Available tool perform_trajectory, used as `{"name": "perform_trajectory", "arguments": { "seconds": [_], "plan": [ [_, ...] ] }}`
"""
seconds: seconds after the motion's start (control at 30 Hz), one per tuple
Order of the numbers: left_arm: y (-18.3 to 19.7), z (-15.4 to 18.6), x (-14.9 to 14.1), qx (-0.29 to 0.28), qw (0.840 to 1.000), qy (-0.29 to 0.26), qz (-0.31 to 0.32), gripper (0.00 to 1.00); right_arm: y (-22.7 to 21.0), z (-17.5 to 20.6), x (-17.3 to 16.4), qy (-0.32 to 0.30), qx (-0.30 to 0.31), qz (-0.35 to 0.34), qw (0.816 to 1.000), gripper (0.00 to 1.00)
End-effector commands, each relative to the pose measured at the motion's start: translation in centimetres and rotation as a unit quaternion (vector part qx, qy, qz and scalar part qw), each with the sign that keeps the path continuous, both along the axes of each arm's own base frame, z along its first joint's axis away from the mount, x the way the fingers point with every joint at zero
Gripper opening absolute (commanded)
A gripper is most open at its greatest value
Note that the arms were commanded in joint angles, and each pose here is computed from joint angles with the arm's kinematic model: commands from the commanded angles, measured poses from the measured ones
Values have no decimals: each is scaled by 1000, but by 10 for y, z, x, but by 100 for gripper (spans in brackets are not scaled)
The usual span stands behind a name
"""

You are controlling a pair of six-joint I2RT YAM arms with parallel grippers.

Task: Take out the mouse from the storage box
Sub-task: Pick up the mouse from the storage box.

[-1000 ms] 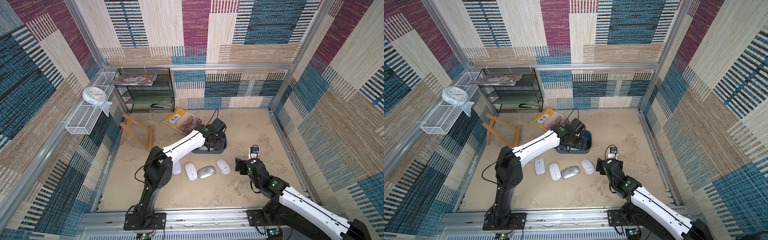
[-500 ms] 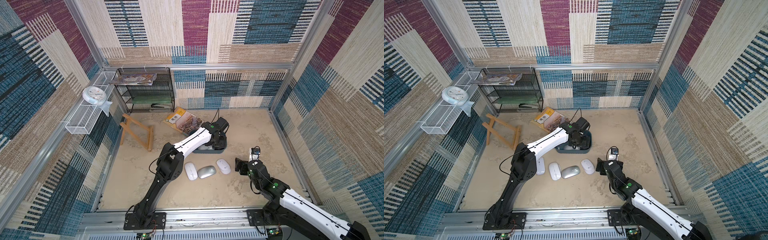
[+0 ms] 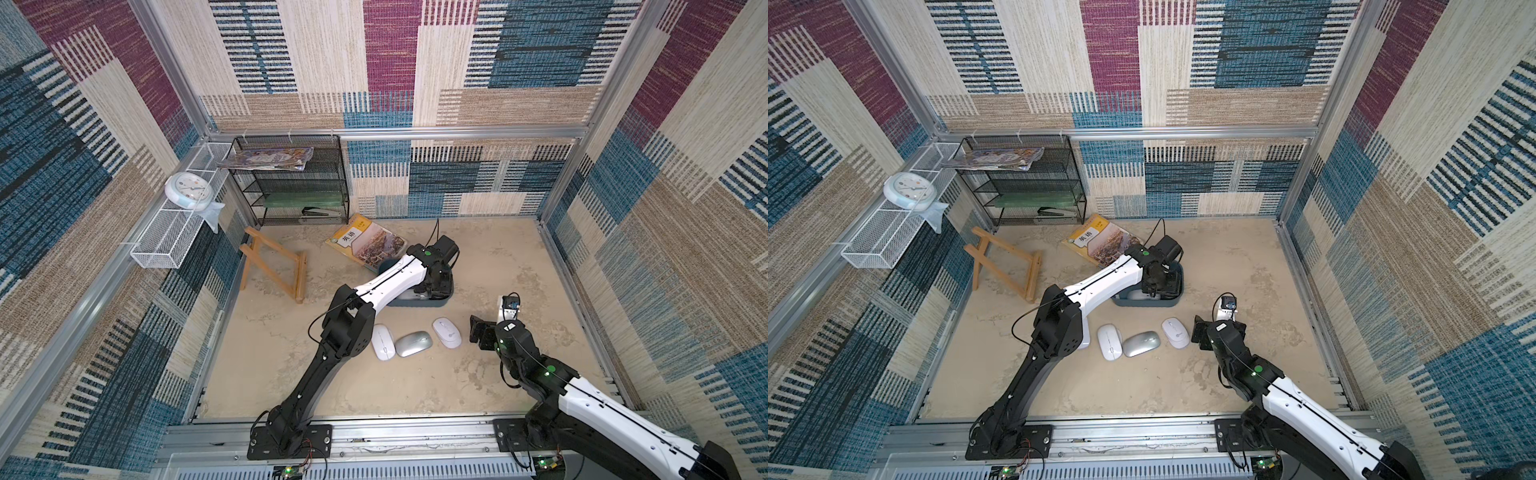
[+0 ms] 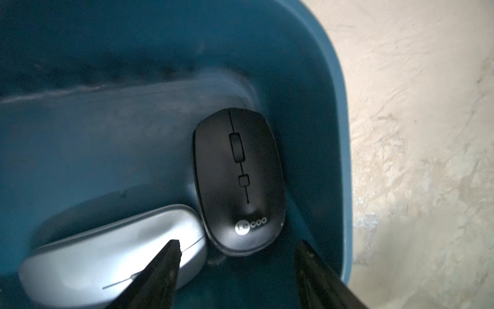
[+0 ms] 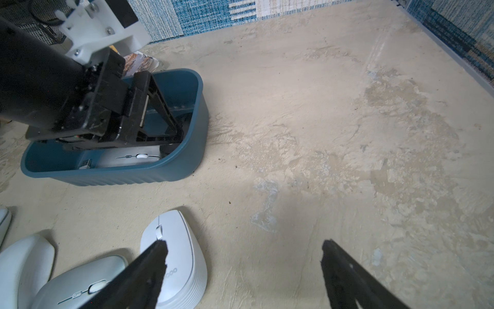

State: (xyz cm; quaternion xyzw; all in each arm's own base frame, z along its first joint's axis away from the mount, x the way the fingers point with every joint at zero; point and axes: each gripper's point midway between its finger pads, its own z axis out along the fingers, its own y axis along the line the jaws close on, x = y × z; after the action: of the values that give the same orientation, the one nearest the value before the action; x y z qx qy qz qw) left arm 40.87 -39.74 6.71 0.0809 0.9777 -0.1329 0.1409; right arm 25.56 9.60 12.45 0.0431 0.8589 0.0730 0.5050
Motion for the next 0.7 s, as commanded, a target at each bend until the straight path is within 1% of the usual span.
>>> {"name": "perform_trajectory", "arguments": {
  "seconds": [0.0,0.17,0.37,0.43,0.5,0.53,0.6,0.67],
  "plan": [
    [-1,-7,-1,-1,1000,14,3,72,2,4,3,-10,6,-1,1000,93],
    [-1,-21,0,0,1000,28,5,74,2,2,3,-7,2,1,1000,93],
    [19,-20,9,37,999,3,21,68,3,2,4,-7,2,0,1000,94],
    [30,-15,14,53,998,-10,34,62,3,2,4,-7,2,1,1000,93],
    [36,-8,18,62,997,-24,43,60,3,2,4,-6,2,2,1000,93],
    [35,-5,19,62,997,-30,40,61,3,2,4,-6,1,2,1000,93],
    [30,-1,22,54,998,-33,31,68,4,1,4,-5,0,2,1000,94],
    [25,-3,22,46,998,-29,26,71,4,1,4,-5,0,2,1000,93]
  ]
}}
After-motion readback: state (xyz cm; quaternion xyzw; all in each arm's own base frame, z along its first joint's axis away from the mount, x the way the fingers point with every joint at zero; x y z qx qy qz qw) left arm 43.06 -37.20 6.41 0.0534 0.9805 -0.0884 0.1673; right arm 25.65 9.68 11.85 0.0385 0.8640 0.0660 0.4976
